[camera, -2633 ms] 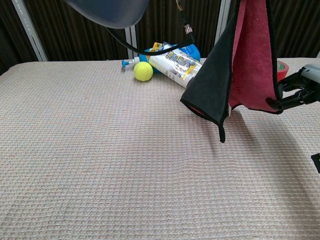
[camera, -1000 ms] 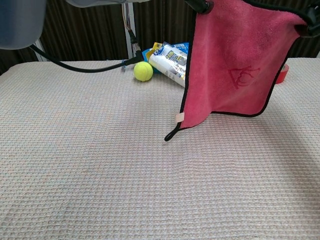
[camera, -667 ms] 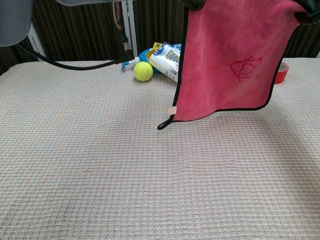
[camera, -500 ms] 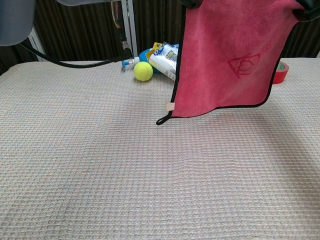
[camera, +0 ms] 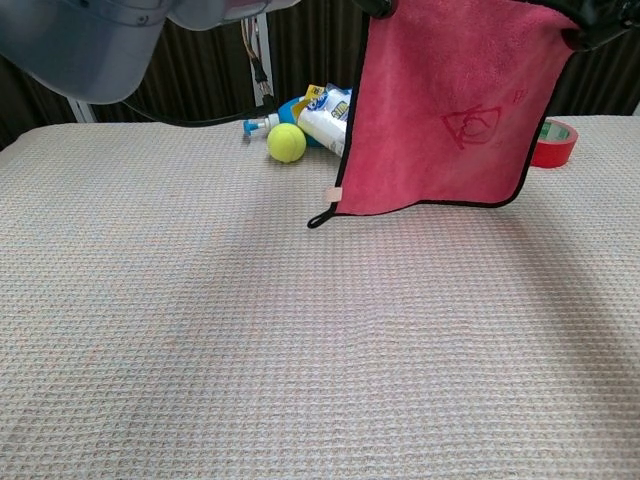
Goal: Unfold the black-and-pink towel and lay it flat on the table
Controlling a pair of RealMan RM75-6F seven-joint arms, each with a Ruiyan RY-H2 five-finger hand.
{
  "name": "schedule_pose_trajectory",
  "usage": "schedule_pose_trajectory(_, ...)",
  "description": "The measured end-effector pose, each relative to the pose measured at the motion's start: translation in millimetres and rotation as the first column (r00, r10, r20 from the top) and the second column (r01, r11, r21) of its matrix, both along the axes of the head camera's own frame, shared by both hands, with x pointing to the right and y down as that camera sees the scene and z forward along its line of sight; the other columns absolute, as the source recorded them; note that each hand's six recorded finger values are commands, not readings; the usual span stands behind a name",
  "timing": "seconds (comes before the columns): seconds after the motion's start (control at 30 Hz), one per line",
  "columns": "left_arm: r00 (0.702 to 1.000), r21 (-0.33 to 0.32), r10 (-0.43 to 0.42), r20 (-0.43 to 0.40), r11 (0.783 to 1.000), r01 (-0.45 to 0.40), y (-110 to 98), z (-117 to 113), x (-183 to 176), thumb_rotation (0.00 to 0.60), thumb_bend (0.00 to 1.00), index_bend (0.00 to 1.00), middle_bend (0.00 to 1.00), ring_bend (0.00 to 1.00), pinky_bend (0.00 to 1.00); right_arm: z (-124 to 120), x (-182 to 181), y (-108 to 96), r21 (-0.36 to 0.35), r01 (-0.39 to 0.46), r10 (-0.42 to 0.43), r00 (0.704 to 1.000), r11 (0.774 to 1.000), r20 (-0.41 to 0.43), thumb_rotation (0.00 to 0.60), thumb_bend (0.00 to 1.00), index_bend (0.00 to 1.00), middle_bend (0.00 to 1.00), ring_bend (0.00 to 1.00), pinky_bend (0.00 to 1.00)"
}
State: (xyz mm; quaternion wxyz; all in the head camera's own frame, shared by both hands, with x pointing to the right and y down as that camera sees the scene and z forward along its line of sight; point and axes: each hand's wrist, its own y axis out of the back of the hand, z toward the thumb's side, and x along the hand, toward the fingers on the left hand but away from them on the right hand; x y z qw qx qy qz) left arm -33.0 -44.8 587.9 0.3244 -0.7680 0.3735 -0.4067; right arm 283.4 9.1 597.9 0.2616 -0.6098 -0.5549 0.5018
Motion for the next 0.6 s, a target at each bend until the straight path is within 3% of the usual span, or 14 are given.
schedule_pose_trajectory(0.43,1.000,0.000,-0.010,0.007,1.000,0.010,-20,28,25,0.600,0.53,0.74,0.20,0.00,0.04,19,-4,-35,0.023,-0.021,0.022,0.998,1.000,-0.053,0.600,0.65,0.78,0.30,0.18,0.12)
schedule_pose_trajectory(0.6,1.000,0.006,-0.001,-0.013,1.000,0.001,-22,31,36,0.600,0.53,0.74,0.20,0.00,0.04,22,-10,-38,0.025,-0.014,0.015,0.999,1.000,-0.046,0.600,0.65,0.78,0.30,0.18,0.12)
